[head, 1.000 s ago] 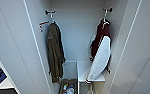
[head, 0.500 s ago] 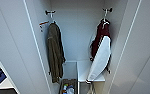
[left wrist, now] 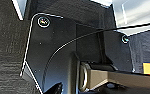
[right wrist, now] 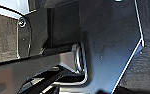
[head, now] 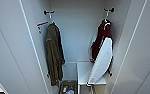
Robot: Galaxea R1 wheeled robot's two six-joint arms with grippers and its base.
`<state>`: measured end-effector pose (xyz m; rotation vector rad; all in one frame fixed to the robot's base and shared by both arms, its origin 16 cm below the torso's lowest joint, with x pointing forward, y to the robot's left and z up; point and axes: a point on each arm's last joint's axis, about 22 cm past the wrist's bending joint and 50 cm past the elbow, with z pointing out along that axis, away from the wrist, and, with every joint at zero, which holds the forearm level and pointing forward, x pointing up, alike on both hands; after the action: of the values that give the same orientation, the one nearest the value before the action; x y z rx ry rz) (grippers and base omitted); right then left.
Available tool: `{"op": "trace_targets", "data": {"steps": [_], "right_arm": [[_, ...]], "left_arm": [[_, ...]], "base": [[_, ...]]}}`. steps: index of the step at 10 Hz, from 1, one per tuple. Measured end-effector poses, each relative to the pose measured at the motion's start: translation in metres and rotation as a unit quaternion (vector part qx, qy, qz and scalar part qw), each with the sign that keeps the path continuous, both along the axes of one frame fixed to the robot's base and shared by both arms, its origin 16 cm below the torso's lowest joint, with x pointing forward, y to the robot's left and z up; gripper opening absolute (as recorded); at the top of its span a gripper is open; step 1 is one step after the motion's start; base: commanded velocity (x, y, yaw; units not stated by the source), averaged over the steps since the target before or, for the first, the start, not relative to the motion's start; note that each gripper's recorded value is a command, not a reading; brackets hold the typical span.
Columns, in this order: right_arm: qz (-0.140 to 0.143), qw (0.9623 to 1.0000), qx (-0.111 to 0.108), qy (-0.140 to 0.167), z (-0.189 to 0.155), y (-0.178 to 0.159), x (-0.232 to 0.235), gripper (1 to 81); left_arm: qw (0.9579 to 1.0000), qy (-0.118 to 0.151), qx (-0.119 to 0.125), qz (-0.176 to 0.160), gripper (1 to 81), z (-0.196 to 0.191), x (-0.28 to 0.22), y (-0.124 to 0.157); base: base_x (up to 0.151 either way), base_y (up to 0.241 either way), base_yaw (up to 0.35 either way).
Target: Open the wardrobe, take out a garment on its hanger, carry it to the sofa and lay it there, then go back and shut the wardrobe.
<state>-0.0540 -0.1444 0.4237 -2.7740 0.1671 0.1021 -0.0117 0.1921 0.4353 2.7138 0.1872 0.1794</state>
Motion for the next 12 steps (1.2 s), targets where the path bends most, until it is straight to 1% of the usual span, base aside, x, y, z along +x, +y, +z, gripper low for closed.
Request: {"op": "trace_targets", "data": {"steps": [12], "right_arm": [[0.000, 1.0000, 0.000, 0.002, 0.0002, 0.0003, -0.0031, 81.1]], "left_arm": [[1.0000, 0.004, 0.000, -0.001, 81.1, 0.0001, -0.0054, -0.0001]], "base": [[0.087, 0.000, 0.000]]}}
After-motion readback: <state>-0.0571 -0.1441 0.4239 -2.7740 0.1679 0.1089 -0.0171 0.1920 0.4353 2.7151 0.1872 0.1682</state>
